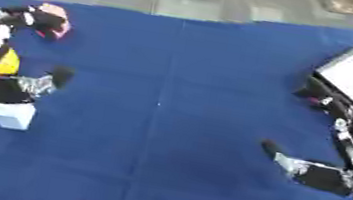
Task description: Pick up the objects with one hand, pass them to the other hand, and then place them into the box on the other side of the table.
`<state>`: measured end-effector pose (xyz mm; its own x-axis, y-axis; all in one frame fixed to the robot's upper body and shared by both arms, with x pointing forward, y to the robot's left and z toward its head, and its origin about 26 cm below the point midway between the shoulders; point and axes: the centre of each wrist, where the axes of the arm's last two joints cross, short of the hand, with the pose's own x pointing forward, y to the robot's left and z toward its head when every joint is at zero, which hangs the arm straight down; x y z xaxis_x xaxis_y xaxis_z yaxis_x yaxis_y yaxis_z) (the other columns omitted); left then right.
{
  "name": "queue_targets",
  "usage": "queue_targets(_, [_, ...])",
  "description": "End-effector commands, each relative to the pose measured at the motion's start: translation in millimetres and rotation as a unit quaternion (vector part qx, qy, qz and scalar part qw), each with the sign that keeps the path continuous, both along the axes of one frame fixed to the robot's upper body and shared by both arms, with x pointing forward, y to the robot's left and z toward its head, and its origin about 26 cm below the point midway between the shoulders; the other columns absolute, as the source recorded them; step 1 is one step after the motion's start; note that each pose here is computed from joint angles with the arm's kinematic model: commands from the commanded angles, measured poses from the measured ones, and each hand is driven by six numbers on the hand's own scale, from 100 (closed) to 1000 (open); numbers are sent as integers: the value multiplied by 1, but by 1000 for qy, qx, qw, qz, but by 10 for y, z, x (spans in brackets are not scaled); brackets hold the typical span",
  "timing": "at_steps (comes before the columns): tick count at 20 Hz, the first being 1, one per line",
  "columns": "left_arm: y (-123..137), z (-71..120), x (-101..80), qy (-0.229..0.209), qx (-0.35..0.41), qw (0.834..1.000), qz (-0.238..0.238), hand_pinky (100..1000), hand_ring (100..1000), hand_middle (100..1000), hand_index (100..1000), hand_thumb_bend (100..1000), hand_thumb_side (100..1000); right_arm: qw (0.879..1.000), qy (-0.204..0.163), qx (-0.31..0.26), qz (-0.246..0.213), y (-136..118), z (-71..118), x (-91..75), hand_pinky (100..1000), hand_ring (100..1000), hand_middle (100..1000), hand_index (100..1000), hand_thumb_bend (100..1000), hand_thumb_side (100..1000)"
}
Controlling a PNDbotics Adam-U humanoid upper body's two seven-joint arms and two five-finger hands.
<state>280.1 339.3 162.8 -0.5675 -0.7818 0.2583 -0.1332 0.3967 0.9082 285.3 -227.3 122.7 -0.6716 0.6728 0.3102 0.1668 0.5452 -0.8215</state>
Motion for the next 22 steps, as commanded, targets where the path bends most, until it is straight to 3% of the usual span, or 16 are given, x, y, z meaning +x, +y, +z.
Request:
queue_targets(1, [214, 198, -6, 19, 98, 995, 28, 772, 649, 673, 841, 571, 610, 1000, -7, -13, -3, -43, 44, 0, 714, 868, 762, 1000, 475, 511])
queue_targets(2, [262, 239, 5, 28, 125, 991, 36, 775, 673, 694, 852, 634, 593, 1000, -7, -13, -4, -44, 42, -1, 714, 868, 762, 1000, 474, 512])
queue_targets(5, [434, 224, 44, 83, 192, 975, 72, 785, 699, 715, 861, 688, 578, 1000, -5, -15, -3, -47, 36, -1, 714, 868, 762, 1000, 471, 515])
queue_targets(7, [559, 182, 78, 127, 237, 958, 96, 789, 708, 719, 859, 723, 511, 1000, -5, -14, -3, -45, 39, -1, 714, 868, 762, 1000, 470, 515])
queue_targets(12, [928, 138, 128, 222, 354, 897, 140, 792, 717, 722, 852, 778, 441, 1000, -1, -12, 3, -21, 35, 2, 714, 869, 763, 1000, 459, 517])
queue_targets(16, [1250, 259, 147, 272, 415, 852, 168, 793, 715, 723, 857, 812, 428, 1000, -1, -6, 6, -4, 41, 3, 714, 869, 763, 1000, 457, 517])
queue_targets(18, [1353, 261, 172, 295, 407, 847, 173, 791, 708, 717, 851, 803, 432, 1000, -1, -5, 8, 3, 42, 3, 714, 869, 763, 1000, 455, 519])
queue_targets(22, [1492, 206, 259, 324, 362, 857, 172, 790, 697, 707, 840, 769, 434, 1000, 1, -4, 10, 9, 40, 2, 714, 869, 764, 1000, 453, 520])
